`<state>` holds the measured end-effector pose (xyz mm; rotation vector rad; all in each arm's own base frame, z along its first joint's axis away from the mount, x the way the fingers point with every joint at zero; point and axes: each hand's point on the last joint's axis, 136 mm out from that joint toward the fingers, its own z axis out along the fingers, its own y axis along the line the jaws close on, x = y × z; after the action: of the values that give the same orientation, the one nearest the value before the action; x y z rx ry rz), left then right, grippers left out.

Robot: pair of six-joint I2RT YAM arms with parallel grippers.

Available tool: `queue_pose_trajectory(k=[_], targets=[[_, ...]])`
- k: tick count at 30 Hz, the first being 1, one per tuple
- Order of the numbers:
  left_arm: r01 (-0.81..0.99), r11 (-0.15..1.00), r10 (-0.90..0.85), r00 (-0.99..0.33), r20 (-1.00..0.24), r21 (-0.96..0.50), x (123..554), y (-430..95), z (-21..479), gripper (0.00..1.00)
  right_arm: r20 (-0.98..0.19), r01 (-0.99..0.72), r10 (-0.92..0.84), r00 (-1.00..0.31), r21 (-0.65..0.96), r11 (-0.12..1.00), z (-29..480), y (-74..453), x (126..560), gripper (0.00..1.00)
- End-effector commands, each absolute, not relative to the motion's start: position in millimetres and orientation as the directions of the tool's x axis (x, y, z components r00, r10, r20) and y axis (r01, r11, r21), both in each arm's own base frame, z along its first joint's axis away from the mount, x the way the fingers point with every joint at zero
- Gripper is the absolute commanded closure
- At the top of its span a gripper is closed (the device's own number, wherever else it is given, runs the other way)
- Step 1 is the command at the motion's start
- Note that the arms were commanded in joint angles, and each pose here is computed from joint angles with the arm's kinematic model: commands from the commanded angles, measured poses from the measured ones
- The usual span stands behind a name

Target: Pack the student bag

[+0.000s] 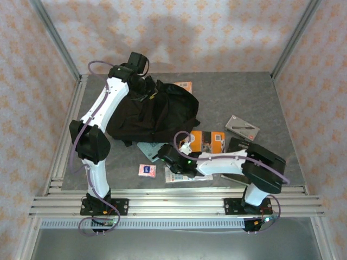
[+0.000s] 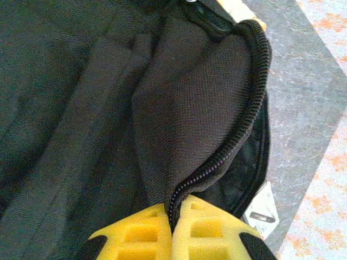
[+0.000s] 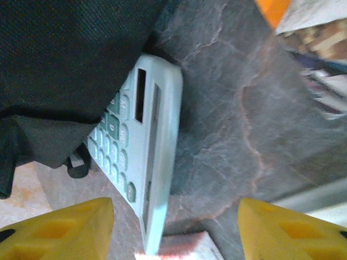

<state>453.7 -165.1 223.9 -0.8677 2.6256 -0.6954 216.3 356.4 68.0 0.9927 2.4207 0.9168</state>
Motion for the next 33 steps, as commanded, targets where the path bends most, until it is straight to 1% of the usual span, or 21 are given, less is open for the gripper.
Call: queue_pose_trajectory(k=[1, 4, 6, 12, 15, 18, 19, 20, 22, 23, 24, 27, 33], targets=[[-0.522, 0.683, -0.651, -0.752, -0.102, -0.511, 443.0, -153.3, 226.6, 1.00, -0.065, 0.464, 0.798, -0.599, 0.784, 0.412, 84.5, 373.1, 240.3, 0.42], [-0.519, 0.688, -0.647, -0.755, -0.104, -0.508, 442.6, -152.2, 226.2, 1.00, -0.070, 0.462, 0.796, -0.602, 0.782, 0.418, 79.4, 380.4, 243.2, 0.51], [-0.506, 0.684, -0.650, -0.750, -0.122, -0.526, 439.1, -148.9, 239.6, 1.00, -0.062, 0.475, 0.795, -0.604, 0.773, 0.421, 71.9, 383.1, 242.6, 0.58], [-0.504, 0.675, -0.654, -0.748, -0.119, -0.539, 439.7, -148.3, 242.5, 1.00, -0.040, 0.517, 0.814, -0.580, 0.754, 0.405, 49.4, 373.6, 238.4, 0.80], [-0.497, 0.674, -0.652, -0.749, -0.122, -0.547, 440.5, -149.0, 244.5, 1.00, -0.049, 0.513, 0.822, -0.567, 0.760, 0.399, 46.2, 367.6, 239.8, 0.86], [-0.489, 0.674, -0.649, -0.750, -0.127, -0.553, 441.4, -149.0, 247.0, 1.00, -0.064, 0.500, 0.818, -0.572, 0.763, 0.410, 46.2, 365.2, 242.8, 0.88], [-0.486, 0.676, -0.648, -0.750, -0.132, -0.554, 442.0, -148.5, 247.8, 1.00, -0.069, 0.500, 0.815, -0.575, 0.759, 0.418, 44.7, 363.9, 243.4, 0.86], [-0.484, 0.677, -0.647, -0.751, -0.134, -0.555, 441.8, -148.3, 248.8, 1.00, -0.072, 0.506, 0.814, -0.576, 0.751, 0.424, 43.3, 362.4, 244.0, 0.81], [-0.482, 0.680, -0.644, -0.753, -0.135, -0.553, 441.5, -148.0, 248.3, 1.00, -0.073, 0.513, 0.807, -0.586, 0.738, 0.439, 39.7, 361.6, 244.5, 0.65], [-0.483, 0.679, -0.645, -0.752, -0.135, -0.553, 441.7, -147.0, 248.1, 1.00, -0.068, 0.514, 0.801, -0.595, 0.734, 0.444, 37.3, 362.8, 245.3, 0.61], [-0.485, 0.679, -0.646, -0.752, -0.134, -0.551, 441.4, -146.5, 247.0, 1.00, -0.059, 0.518, 0.797, -0.602, 0.731, 0.445, 34.0, 364.3, 245.4, 0.60], [-0.484, 0.678, -0.645, -0.753, -0.132, -0.553, 441.2, -146.3, 247.2, 1.00, -0.022, 0.520, 0.788, -0.615, 0.741, 0.426, 26.9, 372.1, 247.9, 0.61], [-0.486, 0.677, -0.646, -0.753, -0.128, -0.553, 440.7, -144.9, 245.4, 1.00, 0.006, 0.519, 0.777, -0.630, 0.747, 0.415, 20.5, 381.3, 251.2, 0.79]])
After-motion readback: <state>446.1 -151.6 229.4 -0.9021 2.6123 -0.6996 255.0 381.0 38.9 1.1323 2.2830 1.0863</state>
